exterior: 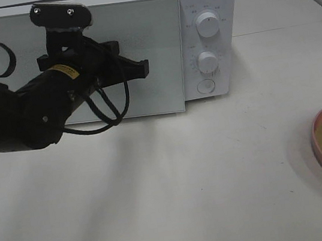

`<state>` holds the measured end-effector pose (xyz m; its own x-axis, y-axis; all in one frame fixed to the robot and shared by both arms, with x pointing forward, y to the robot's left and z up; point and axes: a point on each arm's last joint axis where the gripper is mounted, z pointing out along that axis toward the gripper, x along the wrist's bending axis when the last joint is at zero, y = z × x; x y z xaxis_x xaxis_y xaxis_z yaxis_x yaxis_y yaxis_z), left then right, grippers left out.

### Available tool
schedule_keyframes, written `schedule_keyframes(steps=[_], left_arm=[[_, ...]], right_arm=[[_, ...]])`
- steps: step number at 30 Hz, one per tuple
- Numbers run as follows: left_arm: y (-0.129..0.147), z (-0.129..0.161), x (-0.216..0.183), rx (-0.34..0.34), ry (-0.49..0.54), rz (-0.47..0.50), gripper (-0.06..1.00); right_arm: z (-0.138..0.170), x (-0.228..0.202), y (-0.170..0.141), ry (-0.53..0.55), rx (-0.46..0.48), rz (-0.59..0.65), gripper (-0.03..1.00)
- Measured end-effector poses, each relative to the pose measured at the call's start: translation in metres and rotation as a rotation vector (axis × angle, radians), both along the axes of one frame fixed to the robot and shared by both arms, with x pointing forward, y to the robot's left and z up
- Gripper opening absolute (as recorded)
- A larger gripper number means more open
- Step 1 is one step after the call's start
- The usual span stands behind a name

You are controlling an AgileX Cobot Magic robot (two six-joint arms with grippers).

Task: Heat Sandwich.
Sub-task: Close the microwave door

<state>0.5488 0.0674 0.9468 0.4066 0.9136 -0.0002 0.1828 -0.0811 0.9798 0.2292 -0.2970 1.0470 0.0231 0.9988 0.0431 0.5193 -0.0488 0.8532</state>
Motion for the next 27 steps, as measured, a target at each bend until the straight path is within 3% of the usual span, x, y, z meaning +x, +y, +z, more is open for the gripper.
schedule_keyframes(steps=[14,27], left_arm=[[-0.023,-0.005,0.021,0.075,0.047,-0.011,0.00],[-0.016,-0.004,0.033,0.102,0.149,-0.036,0.00]], right_arm=[[0.000,0.000,0.000,0.000,0.000,-0.001,0.76],[0.000,0.000,0.000,0.000,0.000,-0.001,0.76]])
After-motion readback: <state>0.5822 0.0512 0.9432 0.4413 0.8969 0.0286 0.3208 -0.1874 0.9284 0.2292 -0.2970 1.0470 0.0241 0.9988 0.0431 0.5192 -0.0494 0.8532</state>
